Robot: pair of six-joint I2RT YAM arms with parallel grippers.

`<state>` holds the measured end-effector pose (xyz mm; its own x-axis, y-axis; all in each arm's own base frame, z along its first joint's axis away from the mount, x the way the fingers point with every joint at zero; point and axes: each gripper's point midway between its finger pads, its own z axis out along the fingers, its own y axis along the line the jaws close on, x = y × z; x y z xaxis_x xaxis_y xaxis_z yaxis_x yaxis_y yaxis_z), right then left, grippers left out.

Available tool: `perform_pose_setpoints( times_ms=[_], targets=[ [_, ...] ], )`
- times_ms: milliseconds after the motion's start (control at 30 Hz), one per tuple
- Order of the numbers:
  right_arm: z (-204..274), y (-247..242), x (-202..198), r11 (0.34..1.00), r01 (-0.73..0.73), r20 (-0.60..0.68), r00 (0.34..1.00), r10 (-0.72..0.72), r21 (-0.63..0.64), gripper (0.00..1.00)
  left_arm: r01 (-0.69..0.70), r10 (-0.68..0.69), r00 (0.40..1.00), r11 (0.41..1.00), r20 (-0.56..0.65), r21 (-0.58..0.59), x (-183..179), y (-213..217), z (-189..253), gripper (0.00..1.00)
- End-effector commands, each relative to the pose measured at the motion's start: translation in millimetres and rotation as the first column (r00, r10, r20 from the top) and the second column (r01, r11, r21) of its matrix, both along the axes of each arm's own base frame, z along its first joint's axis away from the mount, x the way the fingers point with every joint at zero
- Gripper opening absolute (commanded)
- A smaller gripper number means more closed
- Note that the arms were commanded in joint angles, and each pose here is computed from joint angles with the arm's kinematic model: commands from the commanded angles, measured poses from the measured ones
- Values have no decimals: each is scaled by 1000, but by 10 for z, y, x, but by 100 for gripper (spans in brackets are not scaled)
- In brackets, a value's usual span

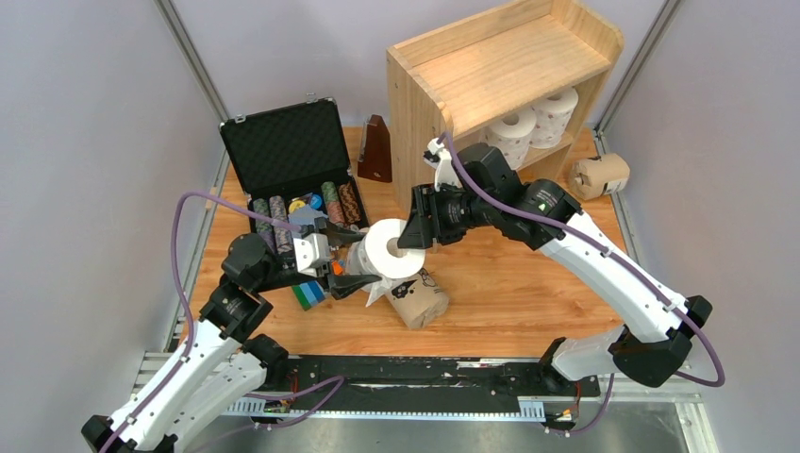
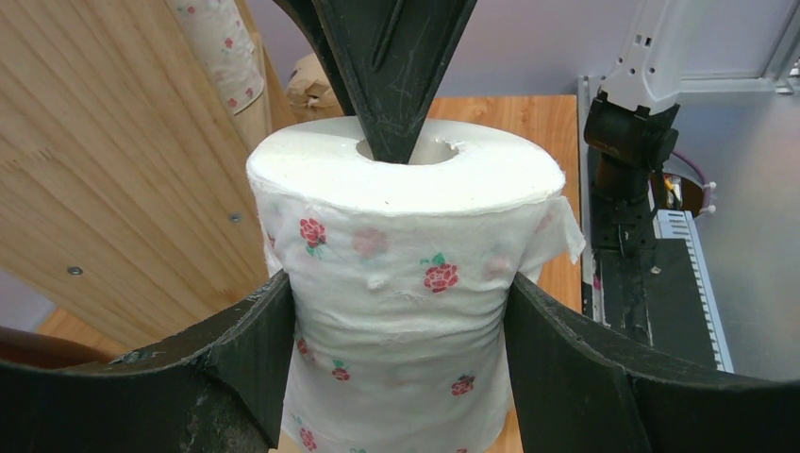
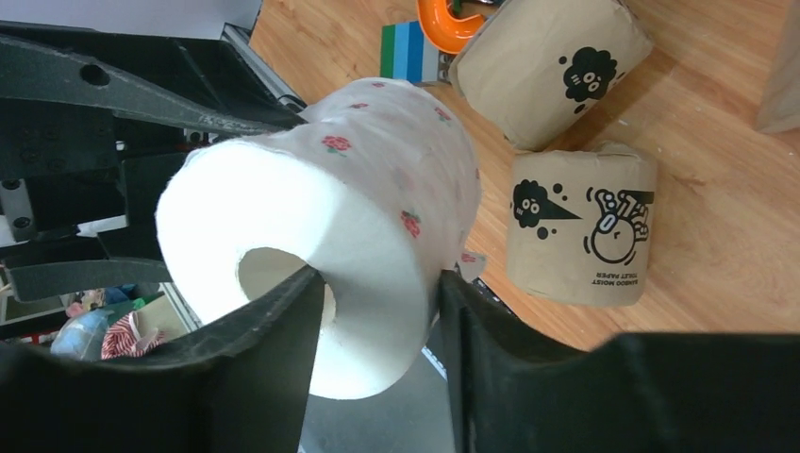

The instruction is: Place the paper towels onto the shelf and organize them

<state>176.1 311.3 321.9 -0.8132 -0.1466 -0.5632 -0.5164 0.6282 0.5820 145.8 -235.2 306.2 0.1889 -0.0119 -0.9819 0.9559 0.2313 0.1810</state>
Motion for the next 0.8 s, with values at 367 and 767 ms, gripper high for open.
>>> perform_pose_setpoints(
  times_ms=[367, 767],
  targets=[
    [-92, -178, -16, 994, 62, -21, 998, -64, -93, 0, 61, -60, 997, 998, 56, -25, -102, -47, 304, 70],
    [-223, -836, -38, 944, 168, -42, 981, -187, -283, 0, 3, -2, 1000, 1000, 20, -13, -108, 47, 316, 100]
  ],
)
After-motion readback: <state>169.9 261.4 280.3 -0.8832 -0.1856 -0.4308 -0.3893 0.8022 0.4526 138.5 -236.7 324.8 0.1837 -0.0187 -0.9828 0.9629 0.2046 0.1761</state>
